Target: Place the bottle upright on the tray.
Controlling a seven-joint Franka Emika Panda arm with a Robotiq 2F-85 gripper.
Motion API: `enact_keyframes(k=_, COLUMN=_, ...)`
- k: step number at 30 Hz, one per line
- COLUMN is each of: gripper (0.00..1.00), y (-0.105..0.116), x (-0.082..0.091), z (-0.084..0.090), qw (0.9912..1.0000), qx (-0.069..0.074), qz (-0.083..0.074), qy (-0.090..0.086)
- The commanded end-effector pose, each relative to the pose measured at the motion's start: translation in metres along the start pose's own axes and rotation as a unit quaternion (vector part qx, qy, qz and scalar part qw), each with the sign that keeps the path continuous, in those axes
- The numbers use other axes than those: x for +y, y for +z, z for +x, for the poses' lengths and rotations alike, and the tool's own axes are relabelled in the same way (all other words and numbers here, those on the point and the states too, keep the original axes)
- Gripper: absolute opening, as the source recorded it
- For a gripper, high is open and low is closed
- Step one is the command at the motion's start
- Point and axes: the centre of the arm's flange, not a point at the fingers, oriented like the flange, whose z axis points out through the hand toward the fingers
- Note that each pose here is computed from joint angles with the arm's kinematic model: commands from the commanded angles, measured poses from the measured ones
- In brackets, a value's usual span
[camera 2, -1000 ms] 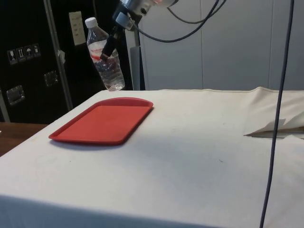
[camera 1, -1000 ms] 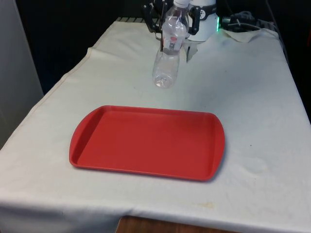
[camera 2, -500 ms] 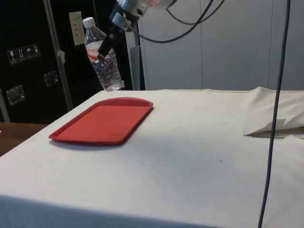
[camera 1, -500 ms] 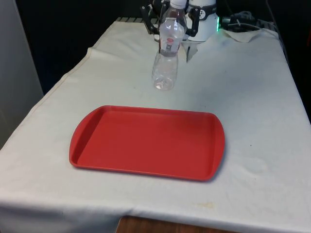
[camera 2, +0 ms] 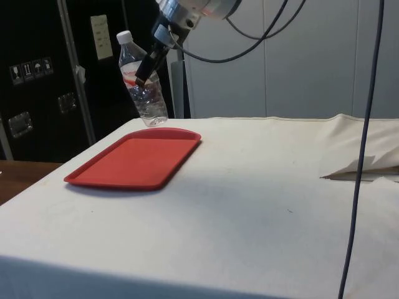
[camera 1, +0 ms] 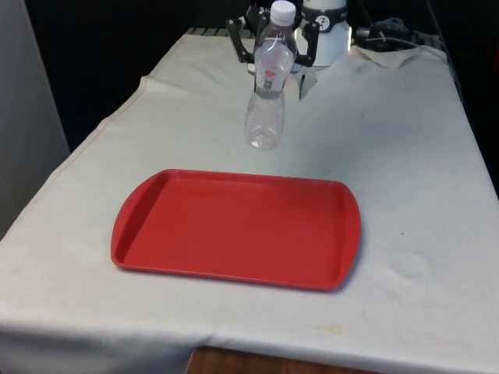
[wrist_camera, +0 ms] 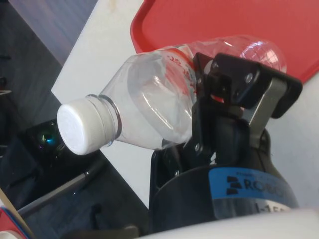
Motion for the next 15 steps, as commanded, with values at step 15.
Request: enact_keyframes(k=15, gripper=0.36, y=0.004, x=-0.002, z=0.003, qw=0.99949, qx=0.012, qz=-0.019, qy=0.023)
